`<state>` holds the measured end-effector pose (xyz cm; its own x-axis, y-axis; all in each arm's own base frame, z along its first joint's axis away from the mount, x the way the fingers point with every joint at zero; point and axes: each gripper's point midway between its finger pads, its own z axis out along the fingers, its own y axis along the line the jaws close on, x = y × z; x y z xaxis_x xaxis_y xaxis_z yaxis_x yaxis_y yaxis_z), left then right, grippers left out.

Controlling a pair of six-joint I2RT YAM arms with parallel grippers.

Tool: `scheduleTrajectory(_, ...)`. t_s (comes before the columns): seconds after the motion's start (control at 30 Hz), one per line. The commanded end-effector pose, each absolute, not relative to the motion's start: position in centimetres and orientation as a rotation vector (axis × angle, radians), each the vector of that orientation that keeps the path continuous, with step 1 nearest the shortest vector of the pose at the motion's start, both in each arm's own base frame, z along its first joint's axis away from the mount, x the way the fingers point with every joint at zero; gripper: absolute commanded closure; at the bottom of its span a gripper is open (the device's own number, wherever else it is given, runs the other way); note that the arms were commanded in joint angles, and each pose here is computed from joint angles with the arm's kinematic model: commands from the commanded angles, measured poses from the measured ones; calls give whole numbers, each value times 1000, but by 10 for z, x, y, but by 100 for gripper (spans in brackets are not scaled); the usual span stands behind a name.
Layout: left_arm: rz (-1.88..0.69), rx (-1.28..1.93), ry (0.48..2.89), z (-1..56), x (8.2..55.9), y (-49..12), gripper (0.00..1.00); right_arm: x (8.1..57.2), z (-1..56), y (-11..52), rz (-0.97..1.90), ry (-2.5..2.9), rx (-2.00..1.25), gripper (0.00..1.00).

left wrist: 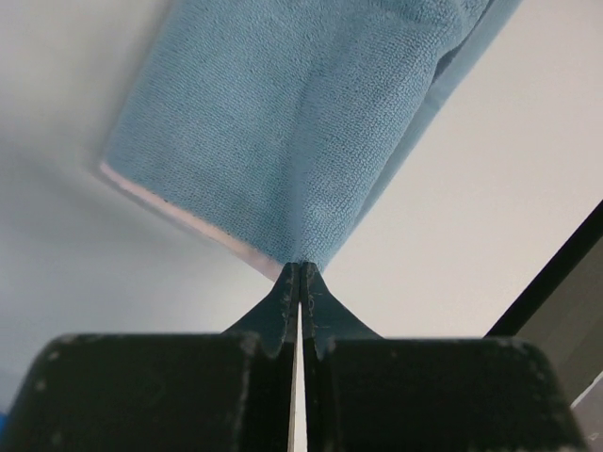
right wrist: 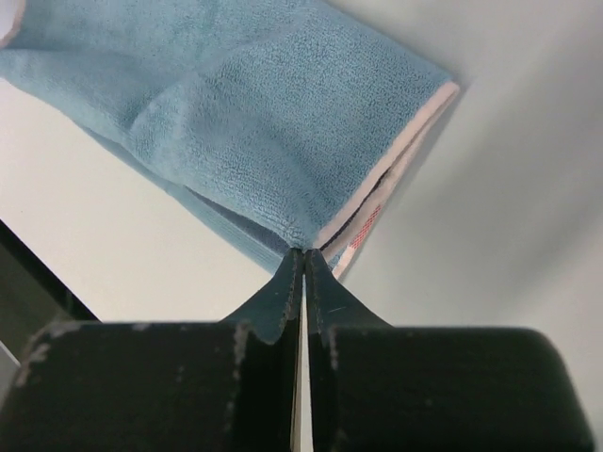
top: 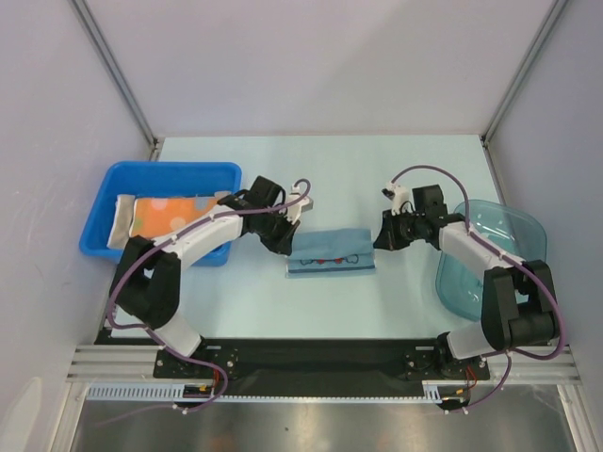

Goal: Fold and stack the towels
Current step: Fold the towel

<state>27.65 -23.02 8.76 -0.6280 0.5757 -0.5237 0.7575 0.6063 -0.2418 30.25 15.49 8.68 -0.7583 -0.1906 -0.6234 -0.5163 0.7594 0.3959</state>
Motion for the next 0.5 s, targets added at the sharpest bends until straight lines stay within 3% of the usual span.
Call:
scheduleTrajectory(0.0, -642, 1035, 2423, 90, 271, -235, 100, 305, 92, 155, 728, 2381, -477, 100)
scheduleTrajectory(0.47, -660, 1049, 2487, 66, 255, -234, 100, 280, 73, 146, 699, 2523, -382, 100)
